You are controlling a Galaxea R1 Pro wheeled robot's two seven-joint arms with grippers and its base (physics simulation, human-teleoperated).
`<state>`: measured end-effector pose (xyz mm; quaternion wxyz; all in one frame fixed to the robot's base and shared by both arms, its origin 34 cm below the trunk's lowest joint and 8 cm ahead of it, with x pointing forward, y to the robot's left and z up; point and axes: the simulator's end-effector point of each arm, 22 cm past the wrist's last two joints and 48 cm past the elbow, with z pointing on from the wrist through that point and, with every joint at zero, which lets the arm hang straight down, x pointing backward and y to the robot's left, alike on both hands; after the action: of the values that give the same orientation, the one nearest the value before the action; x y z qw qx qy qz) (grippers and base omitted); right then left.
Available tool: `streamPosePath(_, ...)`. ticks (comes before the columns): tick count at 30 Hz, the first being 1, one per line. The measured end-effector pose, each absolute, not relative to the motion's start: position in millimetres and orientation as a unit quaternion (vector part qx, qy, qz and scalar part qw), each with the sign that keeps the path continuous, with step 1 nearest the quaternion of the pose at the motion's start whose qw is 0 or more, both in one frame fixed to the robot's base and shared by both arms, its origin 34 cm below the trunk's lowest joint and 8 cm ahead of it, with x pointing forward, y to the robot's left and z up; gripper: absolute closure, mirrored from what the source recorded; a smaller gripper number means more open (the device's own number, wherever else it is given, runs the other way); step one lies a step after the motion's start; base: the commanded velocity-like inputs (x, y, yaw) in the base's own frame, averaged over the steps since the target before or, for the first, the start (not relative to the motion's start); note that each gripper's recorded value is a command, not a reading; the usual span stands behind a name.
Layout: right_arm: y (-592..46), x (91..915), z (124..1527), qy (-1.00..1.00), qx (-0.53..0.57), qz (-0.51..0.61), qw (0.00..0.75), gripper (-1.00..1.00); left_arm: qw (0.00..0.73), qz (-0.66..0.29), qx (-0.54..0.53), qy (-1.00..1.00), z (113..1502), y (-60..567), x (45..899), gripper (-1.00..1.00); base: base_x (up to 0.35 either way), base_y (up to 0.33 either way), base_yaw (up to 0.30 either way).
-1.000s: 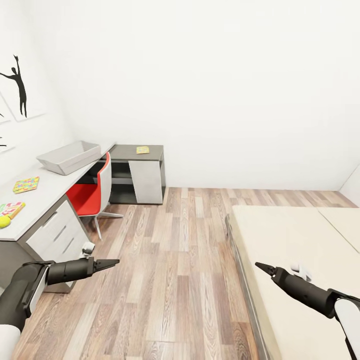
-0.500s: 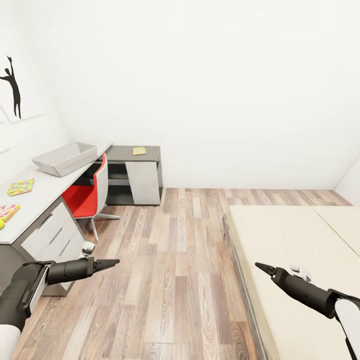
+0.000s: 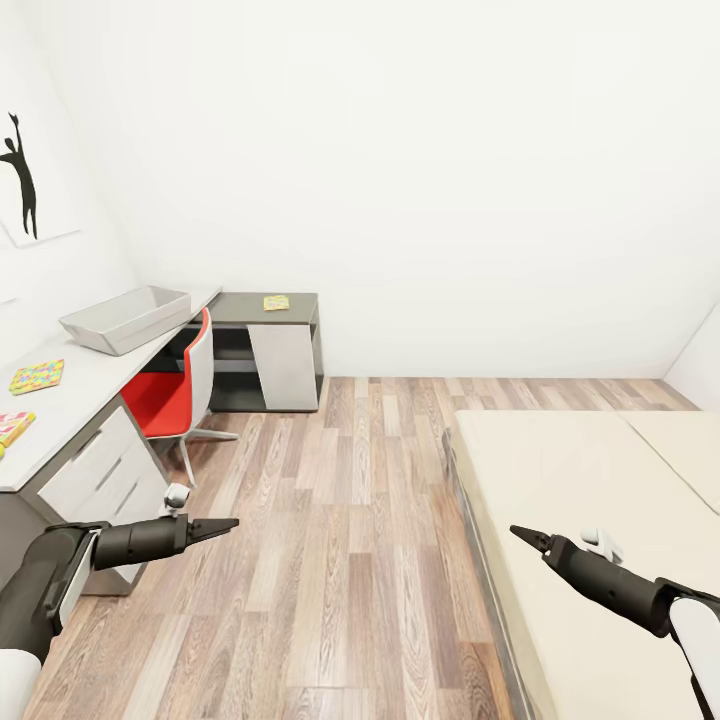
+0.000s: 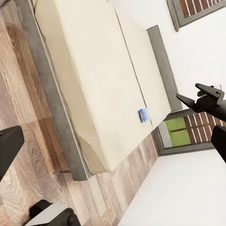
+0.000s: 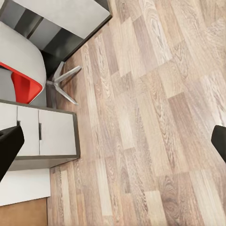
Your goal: Put all the toys in the child's room - the three board games (two on the bed and one on the table), the two jigsaw puzzles on the table, and the tennis ball on the table - inside the toy box on the table in the child's room.
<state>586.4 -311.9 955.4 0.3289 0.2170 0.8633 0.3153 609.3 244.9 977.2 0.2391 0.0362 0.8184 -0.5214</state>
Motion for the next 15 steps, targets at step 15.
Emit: streamPosePath(15, -311.9, 586.5, 955.5, 0.863, 0.217, 0.315, 0.329, -1.0, 0.239, -0.521, 0.036, 0.818, 977.2, 244.9, 609.3, -1.0, 0.0, 0.0, -0.017)
